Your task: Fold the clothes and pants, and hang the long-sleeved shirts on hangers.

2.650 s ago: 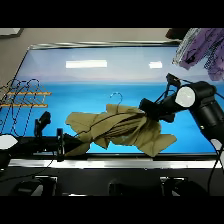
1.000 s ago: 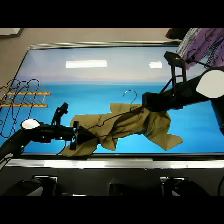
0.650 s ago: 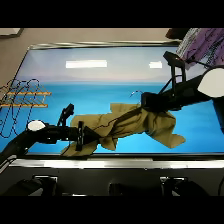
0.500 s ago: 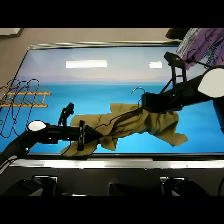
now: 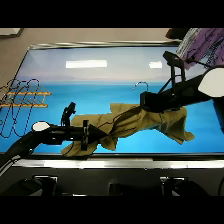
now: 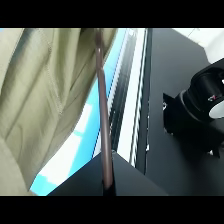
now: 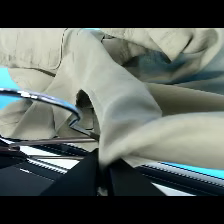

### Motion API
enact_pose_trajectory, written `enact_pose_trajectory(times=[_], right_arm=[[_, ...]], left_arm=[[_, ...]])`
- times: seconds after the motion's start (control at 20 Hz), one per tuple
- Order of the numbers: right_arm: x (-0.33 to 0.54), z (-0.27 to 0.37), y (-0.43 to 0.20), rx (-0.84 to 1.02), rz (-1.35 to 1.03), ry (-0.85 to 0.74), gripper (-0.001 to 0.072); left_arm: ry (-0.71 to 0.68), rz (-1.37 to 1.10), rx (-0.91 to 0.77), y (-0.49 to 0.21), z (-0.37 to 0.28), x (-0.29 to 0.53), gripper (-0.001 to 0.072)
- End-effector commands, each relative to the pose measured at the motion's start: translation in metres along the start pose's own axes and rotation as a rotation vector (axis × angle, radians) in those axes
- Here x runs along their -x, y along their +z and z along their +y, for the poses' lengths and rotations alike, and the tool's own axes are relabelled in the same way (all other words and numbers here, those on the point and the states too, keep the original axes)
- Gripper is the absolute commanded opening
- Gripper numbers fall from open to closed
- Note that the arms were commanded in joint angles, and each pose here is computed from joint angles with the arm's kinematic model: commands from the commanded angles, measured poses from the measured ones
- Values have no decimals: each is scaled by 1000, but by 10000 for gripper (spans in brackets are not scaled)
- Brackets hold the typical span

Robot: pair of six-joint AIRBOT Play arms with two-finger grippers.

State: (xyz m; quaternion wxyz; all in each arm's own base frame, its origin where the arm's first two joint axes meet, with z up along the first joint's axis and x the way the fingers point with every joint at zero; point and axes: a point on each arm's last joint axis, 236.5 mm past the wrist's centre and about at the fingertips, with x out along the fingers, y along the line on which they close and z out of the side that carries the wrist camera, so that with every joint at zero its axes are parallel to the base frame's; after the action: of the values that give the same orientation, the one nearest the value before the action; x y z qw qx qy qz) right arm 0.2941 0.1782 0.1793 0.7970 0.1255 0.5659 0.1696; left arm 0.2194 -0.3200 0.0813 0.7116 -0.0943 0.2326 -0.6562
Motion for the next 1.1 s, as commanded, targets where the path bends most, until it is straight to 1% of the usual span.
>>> enact_pose_trajectory(times=[0.0,0.05,0.15,0.25,0.3,0.45,0.55,0.6,0.65,0.7,0.75,0.8,0.85,0.9,0.95,1.0,1.05], right_arm=[[1,5,-1,4,1,18,86],[1,5,-1,7,-1,19,90],[6,6,-2,17,-11,22,208],[14,7,-4,23,-26,28,419],[19,9,-5,27,-37,31,430],[36,12,-7,36,-85,45,431],[49,8,-7,45,-133,25,431],[60,-5,-1,34,-179,-31,431],[74,-27,9,-5,-247,-128,433],[92,-57,22,-59,-329,-253,481],[107,-82,29,-87,-379,-366,507],[113,-101,31,-109,-387,-436,511],[107,-112,29,-146,-343,-436,536],[95,-114,24,-159,-271,-387,536],[79,-106,20,-109,-186,-293,521],[70,-97,18,-7,-130,-220,522],[67,-97,15,127,-87,-207,524]], left_arm=[[-10,-16,5,3,-2,-4,12],[-10,-16,5,3,-2,-4,12],[-10,-17,5,3,-2,-4,12],[-10,-17,5,3,-2,-4,12],[-10,-16,5,3,-2,-4,12],[-10,-17,-2,3,-2,-4,12],[-10,-17,-3,3,-2,-4,12],[-10,-17,-4,3,-2,-4,12],[-10,-17,-3,3,-2,-4,12],[-10,-17,-3,3,-2,-4,12],[-10,-17,-3,3,-2,-4,12],[-10,-17,-3,3,-2,-4,12],[-10,-17,-3,3,-2,-4,12],[-10,-17,-3,3,-2,-4,12],[-10,-17,-3,3,-2,-4,12],[-11,-16,-3,3,-2,-4,12],[-11,-16,-3,3,-2,-4,12]])
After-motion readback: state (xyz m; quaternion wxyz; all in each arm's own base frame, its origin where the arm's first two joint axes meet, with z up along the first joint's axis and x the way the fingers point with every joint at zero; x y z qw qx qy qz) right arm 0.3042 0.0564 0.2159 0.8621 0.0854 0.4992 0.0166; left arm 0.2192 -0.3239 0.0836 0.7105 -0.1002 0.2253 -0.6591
